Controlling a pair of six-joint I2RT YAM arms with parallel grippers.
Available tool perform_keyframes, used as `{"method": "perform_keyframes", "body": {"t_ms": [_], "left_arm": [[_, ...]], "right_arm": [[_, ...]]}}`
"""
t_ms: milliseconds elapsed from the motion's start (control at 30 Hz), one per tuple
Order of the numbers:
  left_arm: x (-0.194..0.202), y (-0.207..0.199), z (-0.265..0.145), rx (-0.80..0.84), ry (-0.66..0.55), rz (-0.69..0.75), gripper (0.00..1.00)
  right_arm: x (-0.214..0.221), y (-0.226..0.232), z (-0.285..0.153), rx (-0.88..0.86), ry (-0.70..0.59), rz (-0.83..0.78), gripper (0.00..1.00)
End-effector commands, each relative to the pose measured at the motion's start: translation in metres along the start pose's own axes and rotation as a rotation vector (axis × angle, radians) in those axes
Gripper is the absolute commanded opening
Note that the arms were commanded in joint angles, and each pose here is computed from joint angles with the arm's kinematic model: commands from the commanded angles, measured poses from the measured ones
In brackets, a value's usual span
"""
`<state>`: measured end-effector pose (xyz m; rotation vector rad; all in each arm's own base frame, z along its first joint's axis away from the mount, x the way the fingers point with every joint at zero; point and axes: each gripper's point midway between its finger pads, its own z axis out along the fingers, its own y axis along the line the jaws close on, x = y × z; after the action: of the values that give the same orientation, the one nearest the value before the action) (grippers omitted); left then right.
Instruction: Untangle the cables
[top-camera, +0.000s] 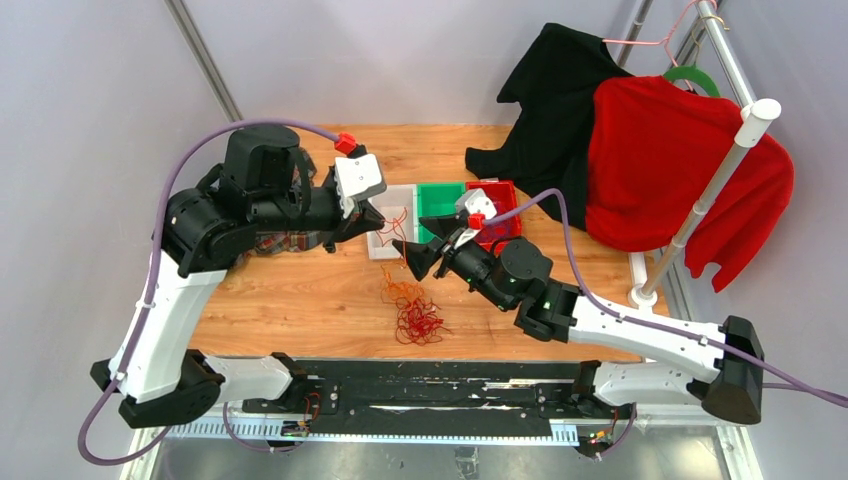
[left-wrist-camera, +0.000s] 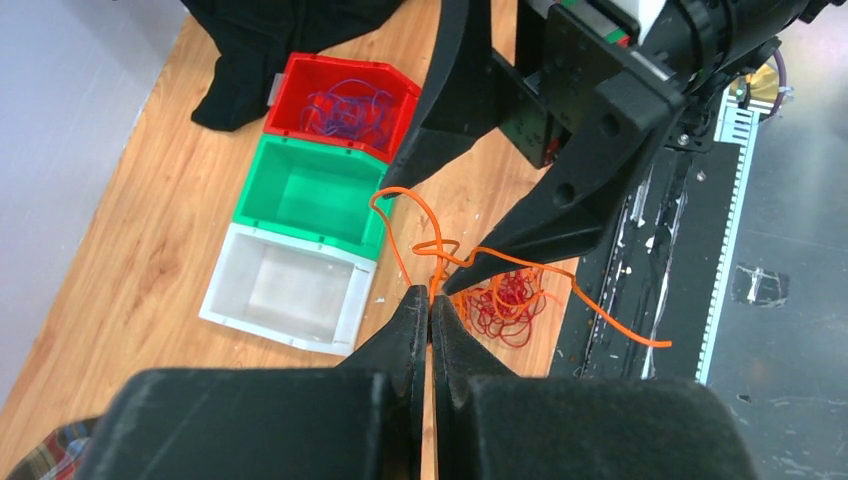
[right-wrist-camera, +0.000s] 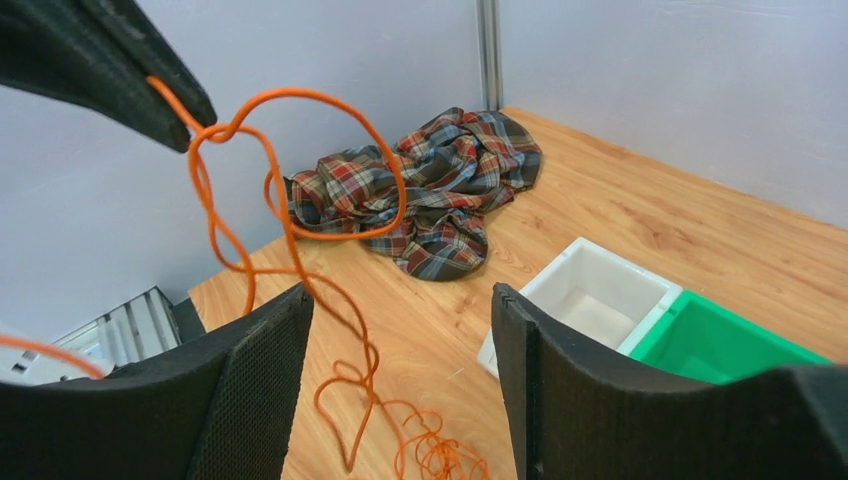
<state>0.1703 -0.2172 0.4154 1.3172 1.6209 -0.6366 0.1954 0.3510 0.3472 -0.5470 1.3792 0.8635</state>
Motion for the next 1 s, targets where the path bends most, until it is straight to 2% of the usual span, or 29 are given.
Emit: {"method": "perform_keyframes", "body": {"t_ms": [0, 33, 200, 367, 567, 833, 967], "left_arm": [[-0.001, -0.009, -0.006, 0.020, -0.016, -0.003, 0.00], [-0.001, -0.009, -0.006, 0.020, -0.017, -0.003, 0.00], [0.000, -0.012, -0.007, 0.031, -0.022, 0.003, 0.00], [-0.006, -0.012, -0.015, 0.010, -0.041, 0.016, 0.00], [-0.004, -0.005, -0.021, -0.039, -0.034, 0.053, 0.00], [0.003, 0.003, -0.023, -0.084, -0.005, 0.089, 0.00], [-0.003, 0.008, -0.028, -0.115, -0.016, 0.105, 0.00]], "right_arm": [[-0.030, 0.002, 0.013, 0.029, -0.088, -0.012, 0.65], [-0.030, 0.002, 0.015, 0.033, -0.090, -0.013, 0.63], [-0.032, -0.004, 0.021, 0.079, -0.093, -0.022, 0.32], [-0.009, -0.035, 0.011, 0.218, -0.043, -0.071, 0.02], [0.010, -0.085, -0.018, 0.378, 0.001, -0.089, 0.01], [0.000, -0.140, -0.067, 0.540, -0.020, -0.062, 0.01], [0.015, -0.166, -0.087, 0.632, 0.032, -0.059, 0.01]]}}
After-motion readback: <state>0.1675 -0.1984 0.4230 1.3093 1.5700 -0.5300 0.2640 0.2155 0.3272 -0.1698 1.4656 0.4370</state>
